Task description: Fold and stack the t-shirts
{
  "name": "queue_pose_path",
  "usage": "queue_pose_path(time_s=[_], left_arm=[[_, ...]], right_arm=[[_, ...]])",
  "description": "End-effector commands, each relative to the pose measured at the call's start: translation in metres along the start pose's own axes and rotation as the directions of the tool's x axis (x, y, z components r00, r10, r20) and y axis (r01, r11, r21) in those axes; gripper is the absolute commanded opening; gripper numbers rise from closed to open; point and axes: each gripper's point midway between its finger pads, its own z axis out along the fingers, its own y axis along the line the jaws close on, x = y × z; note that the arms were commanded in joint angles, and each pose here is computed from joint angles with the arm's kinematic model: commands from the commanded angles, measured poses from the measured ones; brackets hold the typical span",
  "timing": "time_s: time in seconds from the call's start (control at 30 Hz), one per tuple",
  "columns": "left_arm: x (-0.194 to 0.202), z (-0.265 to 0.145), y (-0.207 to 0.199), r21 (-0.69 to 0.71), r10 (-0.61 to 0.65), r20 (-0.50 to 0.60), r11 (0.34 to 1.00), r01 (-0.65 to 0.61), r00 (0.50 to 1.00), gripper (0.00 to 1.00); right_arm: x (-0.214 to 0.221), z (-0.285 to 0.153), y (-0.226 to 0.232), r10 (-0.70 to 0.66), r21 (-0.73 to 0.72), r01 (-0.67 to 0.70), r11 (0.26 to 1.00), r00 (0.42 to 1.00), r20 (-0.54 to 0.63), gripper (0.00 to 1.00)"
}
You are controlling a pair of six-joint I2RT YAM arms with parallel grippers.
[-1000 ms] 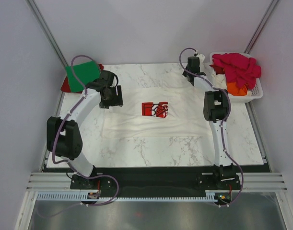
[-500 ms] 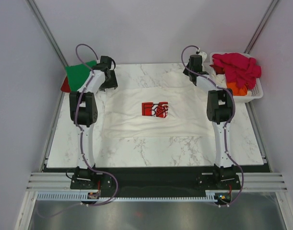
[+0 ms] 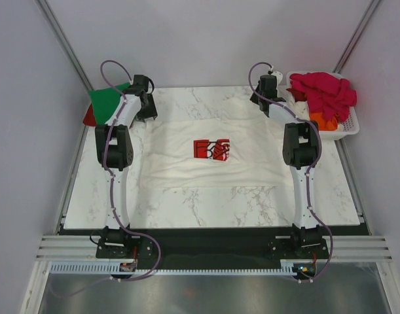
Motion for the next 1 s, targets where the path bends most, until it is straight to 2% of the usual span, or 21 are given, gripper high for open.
queue_pose_path(time_s=[0.0, 0.2, 0.23, 0.27, 0.33, 0.37, 0.43, 0.53, 0.7, 0.77, 0.97], left_arm=[[-0.006, -0.001, -0.01, 0.044, 0.009, 0.009, 0.999, -0.009, 1.0, 0.54], [0.0, -0.004, -0.016, 0.042, 0.022, 0.002, 0.999, -0.022, 1.0, 0.53], [0.0, -0.005, -0.015, 0.04, 0.022, 0.003, 0.999, -0.022, 1.0, 0.48], [0.0, -0.005, -0.017, 0.043, 0.023, 0.004, 0.999, -0.023, 1.0, 0.34], [-0.002, -0.005, -0.017, 0.043, 0.024, 0.009, 0.999, -0.024, 1.0, 0.24], [-0.003, -0.004, -0.017, 0.042, 0.029, 0.012, 0.999, -0.03, 1.0, 0.12], [-0.006, -0.004, -0.018, 0.044, 0.034, 0.02, 0.998, -0.035, 0.999, 0.02], [-0.009, -0.007, -0.017, 0.043, 0.036, 0.027, 0.998, -0.037, 0.999, 0.02], [-0.013, -0.026, -0.02, 0.066, 0.021, 0.04, 0.998, -0.024, 0.999, 0.02], [-0.016, -0.037, -0.02, 0.074, 0.017, 0.051, 0.997, -0.021, 0.999, 0.02], [-0.022, -0.069, -0.02, 0.101, 0.018, 0.081, 0.995, -0.026, 0.997, 0.02]], right_arm=[[-0.038, -0.013, 0.013, 0.033, -0.04, -0.031, 0.999, 0.998, 0.057, 0.0], [-0.035, -0.01, 0.008, 0.038, -0.033, -0.037, 0.999, 0.998, 0.046, 0.0], [-0.036, -0.011, 0.008, 0.039, -0.035, -0.038, 0.999, 0.998, 0.046, 0.0], [-0.036, -0.01, 0.008, 0.041, -0.036, -0.039, 0.999, 0.998, 0.044, 0.0], [-0.035, -0.009, 0.006, 0.042, -0.033, -0.041, 0.999, 0.998, 0.042, 0.0], [-0.034, -0.009, 0.008, 0.041, -0.04, -0.039, 0.998, 0.998, 0.038, 0.0], [-0.033, -0.008, 0.006, 0.046, -0.042, -0.044, 0.998, 0.998, 0.033, 0.0], [-0.034, -0.006, 0.011, 0.048, -0.071, -0.046, 0.996, 0.999, 0.026, 0.0], [-0.082, -0.023, 0.051, 0.019, -0.211, 0.003, 0.978, 0.995, 0.101, 0.0], [-0.099, -0.037, 0.056, 0.019, -0.223, 0.01, 0.975, 0.992, 0.126, 0.0], [-0.108, -0.073, 0.056, 0.012, -0.216, 0.013, 0.976, 0.993, 0.116, 0.0]])
